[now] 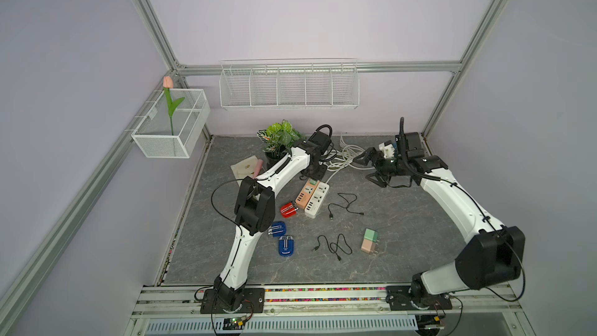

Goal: Charge the electric shaver
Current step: Insert the plug into the socket.

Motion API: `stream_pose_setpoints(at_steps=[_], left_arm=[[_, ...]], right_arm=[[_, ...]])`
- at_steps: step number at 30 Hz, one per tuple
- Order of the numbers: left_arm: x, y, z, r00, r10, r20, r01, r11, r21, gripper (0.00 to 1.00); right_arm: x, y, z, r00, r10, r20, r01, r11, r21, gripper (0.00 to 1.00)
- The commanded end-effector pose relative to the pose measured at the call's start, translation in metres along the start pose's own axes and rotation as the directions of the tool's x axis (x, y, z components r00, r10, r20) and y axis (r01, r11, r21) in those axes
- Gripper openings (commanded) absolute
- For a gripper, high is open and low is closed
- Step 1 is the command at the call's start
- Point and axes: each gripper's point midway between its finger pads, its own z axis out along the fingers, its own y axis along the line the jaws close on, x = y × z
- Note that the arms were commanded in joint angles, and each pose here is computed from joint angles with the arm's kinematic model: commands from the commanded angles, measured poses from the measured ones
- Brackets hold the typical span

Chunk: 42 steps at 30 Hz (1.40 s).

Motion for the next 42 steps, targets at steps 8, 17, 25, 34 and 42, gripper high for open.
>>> stream_pose_setpoints(at_steps=[8, 17, 25, 34, 42], left_arm=[[-0.01, -0.003, 0.016, 1.0, 0.009, 0.019, -0.01, 1.0, 0.02, 0.0], [0.003, -0.006, 0.028, 0.999, 0.007, -0.035, -0.006, 0.999, 0.036, 0.0], [0.015, -0.005, 0.031, 0.996, -0.001, -0.09, 0.003, 1.0, 0.029, 0.0], [0.018, -0.007, 0.02, 0.994, -0.001, -0.108, 0.006, 0.999, 0.041, 0.0], [0.014, -0.006, 0.019, 0.994, 0.007, -0.109, -0.004, 0.999, 0.034, 0.0]], right_arm=[[0.007, -0.007, 0.007, 0.999, 0.008, -0.036, -0.008, 1.0, 0.005, 0.97], [0.007, -0.009, 0.007, 0.999, 0.016, -0.04, -0.015, 1.0, 0.007, 0.97], [0.007, -0.01, 0.009, 0.999, 0.021, -0.038, -0.02, 1.0, 0.009, 0.96], [0.007, -0.012, 0.01, 0.999, 0.029, -0.041, -0.029, 1.0, 0.012, 0.97], [0.008, -0.013, 0.01, 0.999, 0.031, -0.04, -0.031, 0.999, 0.014, 0.96]])
